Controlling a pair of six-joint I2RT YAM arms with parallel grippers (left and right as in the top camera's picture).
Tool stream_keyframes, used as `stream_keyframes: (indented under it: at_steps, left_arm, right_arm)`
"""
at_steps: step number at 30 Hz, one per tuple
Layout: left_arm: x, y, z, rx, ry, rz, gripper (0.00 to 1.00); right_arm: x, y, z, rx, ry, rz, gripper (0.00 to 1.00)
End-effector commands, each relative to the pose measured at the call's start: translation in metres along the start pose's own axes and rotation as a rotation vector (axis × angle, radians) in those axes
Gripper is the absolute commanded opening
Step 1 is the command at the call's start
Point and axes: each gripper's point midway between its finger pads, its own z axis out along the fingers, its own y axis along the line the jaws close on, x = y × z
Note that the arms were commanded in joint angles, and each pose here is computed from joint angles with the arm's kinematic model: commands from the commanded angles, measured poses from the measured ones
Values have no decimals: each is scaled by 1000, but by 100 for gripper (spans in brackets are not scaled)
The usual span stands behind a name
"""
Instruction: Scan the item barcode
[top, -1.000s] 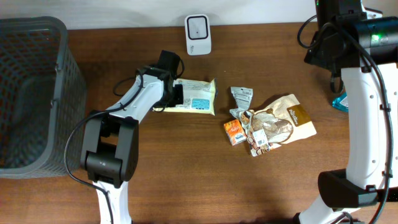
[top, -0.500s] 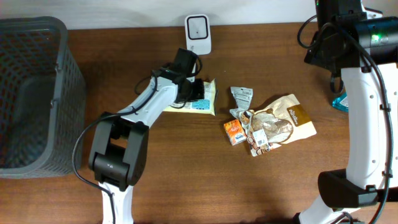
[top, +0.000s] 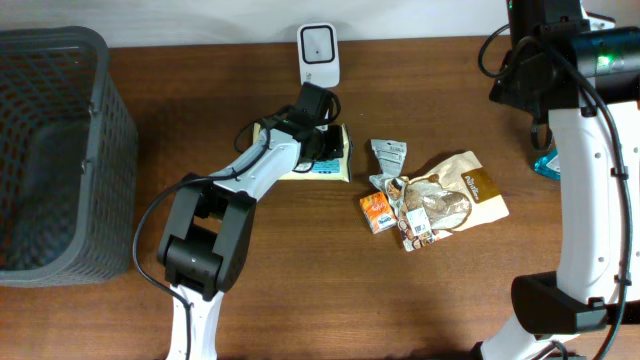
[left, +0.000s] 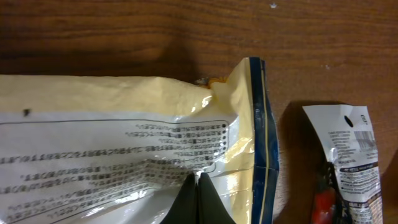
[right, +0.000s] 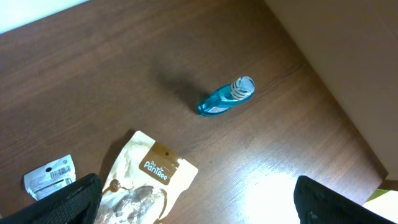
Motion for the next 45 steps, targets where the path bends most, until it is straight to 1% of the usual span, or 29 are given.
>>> stream_keyframes:
  at_steps: [1,5,6,8,9,12,14,16,20,22,26,29,37,40,42,45]
  left_arm:
    - [-20,-16,-16,60,-24,-11,0]
    - [-48,-22,-61,64,-65,-12,0]
    - [-53,-16,-73,33,-76,-21,0]
    - [-60,9,-91,-75,-103,-48,0]
    - [-60,32,-98,-172,-111,-66,0]
    - [-49,86,-104,-391,-88,-98,0]
    - [-37,103,-96,-430,-48,-112,0]
    - [-25,108,-84,-419,-4,-120,0]
    - [1,94,-40,-286,102,-133,0]
    - [9,89,-25,-251,131,-132,0]
    - [21,92,-4,-265,163,-129,0]
    - [20,91,-5,-263,161,-129,0]
    - [-21,62,-50,-230,107,-120,0]
    - [-19,49,-52,-171,127,-136,0]
    - [-14,45,-47,-166,133,-168,0]
    - [-10,34,-33,-143,114,-142,0]
  right_arm:
    - [-2,-1,-2,-2,-7,14,98]
    - [-2,-1,-2,-2,-7,14,99]
    - [-2,-1,-2,-2,-7,14,99]
    - [-2,-1,-2,-2,-7,14,98]
    - [-2,-1,-2,-2,-7,14,98]
    - [-2,-1,-2,-2,-7,14,99]
    - [-2,-1,-2,-2,-7,14,98]
    - [-2,-1,-2,-2,-7,14,98]
    - [-2,-1,-2,-2,-7,14,99]
    - [-2,-1,-2,-2,-7,14,98]
    - [-2,-1,-2,-2,-7,14,98]
    - [-2,-1,-2,-2,-7,14,98]
    - [-2,-1,-2,-2,-7,14,98]
    - [-2,-1,-2,-2,-7,14,98]
    - [-2,-1,-2,-2,-7,14,98]
    - [-2,-1,-2,-2,-7,14,99]
